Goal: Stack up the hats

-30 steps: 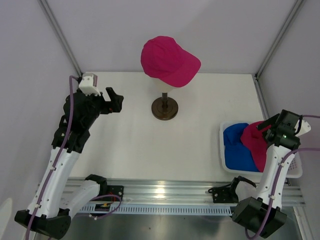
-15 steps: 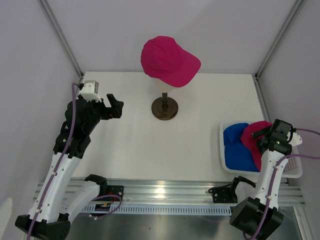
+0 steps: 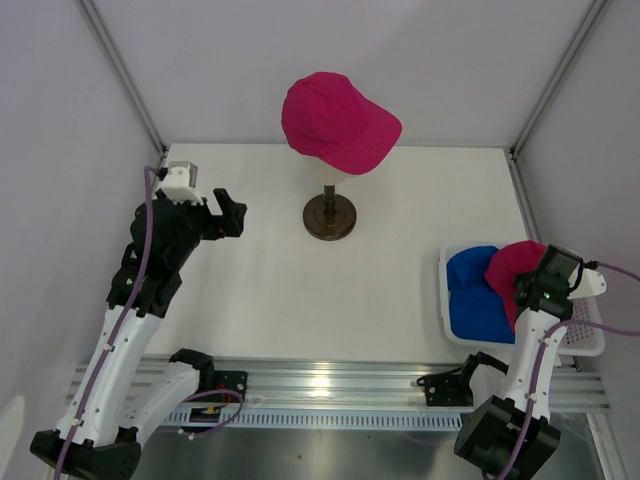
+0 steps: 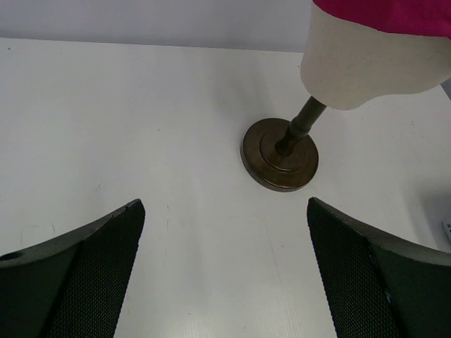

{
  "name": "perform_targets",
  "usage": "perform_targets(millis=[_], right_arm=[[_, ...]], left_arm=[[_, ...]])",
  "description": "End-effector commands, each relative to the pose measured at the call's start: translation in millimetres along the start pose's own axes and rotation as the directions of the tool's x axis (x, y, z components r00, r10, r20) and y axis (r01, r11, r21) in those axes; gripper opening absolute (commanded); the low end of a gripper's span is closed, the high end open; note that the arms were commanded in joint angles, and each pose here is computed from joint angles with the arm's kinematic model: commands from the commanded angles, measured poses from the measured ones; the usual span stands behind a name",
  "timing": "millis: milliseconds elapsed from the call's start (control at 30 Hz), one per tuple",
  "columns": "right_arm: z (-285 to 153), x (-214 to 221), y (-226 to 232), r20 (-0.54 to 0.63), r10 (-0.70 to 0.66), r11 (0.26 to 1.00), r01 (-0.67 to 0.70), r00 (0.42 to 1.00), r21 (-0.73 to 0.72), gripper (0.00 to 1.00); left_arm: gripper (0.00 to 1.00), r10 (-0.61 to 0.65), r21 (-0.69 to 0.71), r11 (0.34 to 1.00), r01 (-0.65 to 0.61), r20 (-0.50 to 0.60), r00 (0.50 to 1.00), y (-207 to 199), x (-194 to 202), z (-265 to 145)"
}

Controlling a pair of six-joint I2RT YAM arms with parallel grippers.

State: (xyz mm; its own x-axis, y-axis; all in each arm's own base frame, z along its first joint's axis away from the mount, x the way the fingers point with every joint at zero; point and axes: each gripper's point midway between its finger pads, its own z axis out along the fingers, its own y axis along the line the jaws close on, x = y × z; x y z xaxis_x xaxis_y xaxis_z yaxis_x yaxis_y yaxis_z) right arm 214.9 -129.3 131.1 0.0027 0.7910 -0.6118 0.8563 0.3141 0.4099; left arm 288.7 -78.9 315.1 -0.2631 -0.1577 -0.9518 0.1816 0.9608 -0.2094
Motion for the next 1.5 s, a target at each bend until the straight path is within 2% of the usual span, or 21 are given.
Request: perform_targets(millis=[0, 100, 267, 367, 433, 467, 500, 533, 567, 633, 733, 833, 900, 933, 967, 1033, 1100, 1133, 1200, 1267, 1467], right_arm=[[5, -22, 11, 0.098, 0.019, 0.999, -0.016, 0.995, -0.039, 0.17], [1, -31, 13, 0.134, -0.02, 0.999, 0.026, 0.991, -0.043, 0.0], [-27, -49, 45, 0.149, -0.089, 0.978, 0.115, 0.985, -0.176, 0.0], [-58, -63, 83, 0.167, -0.154, 0.924, 0.202, 0.974, -0.326, 0.0], [-81, -61, 112, 0.176, -0.244, 0.842, 0.298, 0.954, -0.449, 0.0], [-104, -69, 134, 0.216, -0.277, 0.78, 0.35, 0.936, -0.518, 0.0], [-113, -61, 149, 0.207, -0.337, 0.711, 0.392, 0.919, -0.584, 0.0], [-120, -58, 154, 0.234, -0.412, 0.653, 0.464, 0.881, -0.598, 0.0], [-140, -62, 170, 0.279, -0.438, 0.586, 0.506, 0.855, -0.633, 0.0], [-152, -57, 183, 0.323, -0.494, 0.497, 0.567, 0.807, -0.657, 0.0], [-190, -54, 218, 0.417, -0.477, 0.336, 0.599, 0.773, -0.727, 0.0], [-228, -54, 256, 0.506, -0.402, 0.155, 0.602, 0.763, -0.784, 0.0], [-250, -52, 275, 0.525, -0.363, 0.058, 0.581, 0.77, -0.812, 0.0], [-259, -57, 286, 0.546, -0.33, 0.032, 0.587, 0.77, -0.809, 0.0], [-252, -56, 299, 0.538, -0.341, 0.026, 0.579, 0.771, -0.815, 0.0], [-273, -71, 320, 0.575, -0.282, -0.009, 0.597, 0.768, -0.802, 0.0], [-267, -79, 338, 0.558, -0.264, 0.017, 0.582, 0.787, -0.813, 0.0], [-281, -93, 346, 0.576, -0.218, 0.014, 0.593, 0.787, -0.805, 0.0], [-275, -105, 359, 0.571, -0.199, 0.057, 0.591, 0.797, -0.805, 0.0], [-291, -121, 367, 0.59, -0.147, 0.054, 0.602, 0.794, -0.797, 0.0], [-317, -145, 400, 0.576, -0.021, -0.001, 0.576, 0.817, -0.818, 0.0]], left_arm=[[0.99, 0.016, -0.008, 1.0, -0.015, 0.061, 0.998, 2, -14, -3], [1.0, 0.017, -0.011, 1.0, -0.016, 0.067, 0.998, 3, -15, -4], [1.0, 0.011, -0.011, 1.0, -0.01, 0.065, 0.998, 4, -15, -3], [1.0, 0.008, 0.021, 1.0, -0.009, 0.059, 0.998, -1, -13, -3], [0.99, 0.008, 0.029, 1.0, -0.009, 0.06, 0.998, -3, -14, -3], [1.0, 0.008, 0.042, 0.999, -0.01, 0.059, 0.998, -5, -14, -4], [0.99, 0.008, 0.049, 0.999, -0.011, 0.062, 0.998, -7, -17, -5], [1.0, 0.008, 0.055, 0.998, -0.012, 0.074, 0.997, -9, -25, -8], [1.0, 0.005, 0.062, 0.998, -0.011, 0.098, 0.995, -13, -39, -13], [1.0, -0.006, 0.064, 0.998, -0.002, 0.119, 0.993, -17, -58, -21], [0.99, -0.057, 0.114, 0.993, 0.035, 0.193, 0.98, -33, -100, -38], [0.99, -0.119, 0.215, 0.974, 0.076, 0.197, 0.973, -55, -120, -38], [1.0, -0.159, 0.295, 0.95, 0.103, 0.174, 0.972, -71, -129, -32], [1.0, -0.175, 0.324, 0.94, 0.106, 0.191, 0.966, -78, -142, -34], [1.0, -0.203, 0.353, 0.927, 0.126, 0.189, 0.961, -84, -152, -37], [0.99, -0.215, 0.4, 0.905, 0.142, 0.145, 0.966, -96, -156, -25], [0.99, -0.235, 0.452, 0.877, 0.162, 0.11, 0.966, -108, -164, -15], [1.0, -0.235, 0.503, 0.849, 0.165, 0.079, 0.969, -118, -164, -16], [0.99, -0.253, 0.547, 0.817, 0.185, 0.052, 0.966, -128, -171, -10], [0.97, -0.261, 0.58, 0.794, 0.186, 0.049, 0.964, -136, -180, -12], [0.89, -0.287, 0.559, 0.803, 0.206, 0.06, 0.956, -137, -203, 7]])
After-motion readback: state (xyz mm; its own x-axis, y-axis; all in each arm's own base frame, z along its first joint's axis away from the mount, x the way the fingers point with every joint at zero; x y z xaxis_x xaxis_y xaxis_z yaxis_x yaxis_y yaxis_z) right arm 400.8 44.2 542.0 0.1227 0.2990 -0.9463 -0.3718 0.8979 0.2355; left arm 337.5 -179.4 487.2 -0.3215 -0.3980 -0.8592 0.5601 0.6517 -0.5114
